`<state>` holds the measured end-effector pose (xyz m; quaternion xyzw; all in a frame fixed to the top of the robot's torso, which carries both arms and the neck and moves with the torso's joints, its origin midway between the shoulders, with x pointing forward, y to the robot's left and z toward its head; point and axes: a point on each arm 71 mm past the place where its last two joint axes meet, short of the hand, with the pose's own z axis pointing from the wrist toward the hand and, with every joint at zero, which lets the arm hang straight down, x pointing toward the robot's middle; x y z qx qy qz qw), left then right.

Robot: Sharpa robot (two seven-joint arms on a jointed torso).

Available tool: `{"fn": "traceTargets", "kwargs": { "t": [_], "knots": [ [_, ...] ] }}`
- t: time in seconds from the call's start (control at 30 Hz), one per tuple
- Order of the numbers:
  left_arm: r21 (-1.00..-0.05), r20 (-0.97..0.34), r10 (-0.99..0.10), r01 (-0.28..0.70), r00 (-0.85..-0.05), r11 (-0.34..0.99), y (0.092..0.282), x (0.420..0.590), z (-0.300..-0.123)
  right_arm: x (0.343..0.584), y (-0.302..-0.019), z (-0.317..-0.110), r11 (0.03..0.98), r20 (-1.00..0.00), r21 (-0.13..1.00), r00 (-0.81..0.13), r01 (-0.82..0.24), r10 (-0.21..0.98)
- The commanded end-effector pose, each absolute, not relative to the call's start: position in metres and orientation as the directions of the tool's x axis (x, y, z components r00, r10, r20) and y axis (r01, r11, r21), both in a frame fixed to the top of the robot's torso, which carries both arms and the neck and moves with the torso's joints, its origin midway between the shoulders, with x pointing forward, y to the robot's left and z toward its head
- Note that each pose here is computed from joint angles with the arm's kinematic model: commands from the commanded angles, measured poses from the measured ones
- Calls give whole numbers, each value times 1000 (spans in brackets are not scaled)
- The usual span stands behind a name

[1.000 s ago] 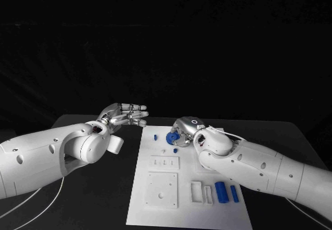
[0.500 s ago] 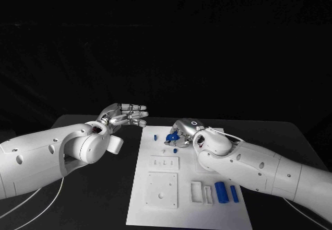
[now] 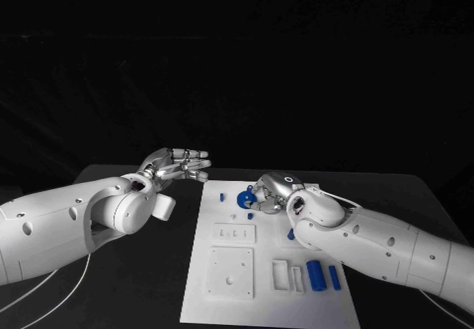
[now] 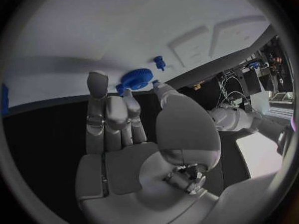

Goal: Assemble the parts on the task board

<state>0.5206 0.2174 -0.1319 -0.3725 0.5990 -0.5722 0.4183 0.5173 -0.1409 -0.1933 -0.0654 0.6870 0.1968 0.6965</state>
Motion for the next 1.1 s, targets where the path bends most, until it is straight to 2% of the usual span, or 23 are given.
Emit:
{"fn": "traceTargets", "kwargs": {
  "t": [0.03,0.23,0.47,0.67,1.1],
  "knots": [
    [-997,-74,-923,42,-377,62,218,521,-130,516,-150,-180,894,-953,249,71,-372,295],
    [-997,-76,-927,43,-368,65,221,522,-130,517,-176,-158,875,-910,334,123,-352,396],
    [-997,-79,-930,43,-360,68,225,523,-130,521,-217,-149,857,-898,396,54,-331,436],
    [-996,-82,-929,46,-360,70,226,525,-130,523,-251,-145,814,-875,457,-17,-359,484],
    [-996,-83,-928,50,-364,69,230,527,-130,530,-305,-151,789,-849,513,-62,-338,525]
  ]
}}
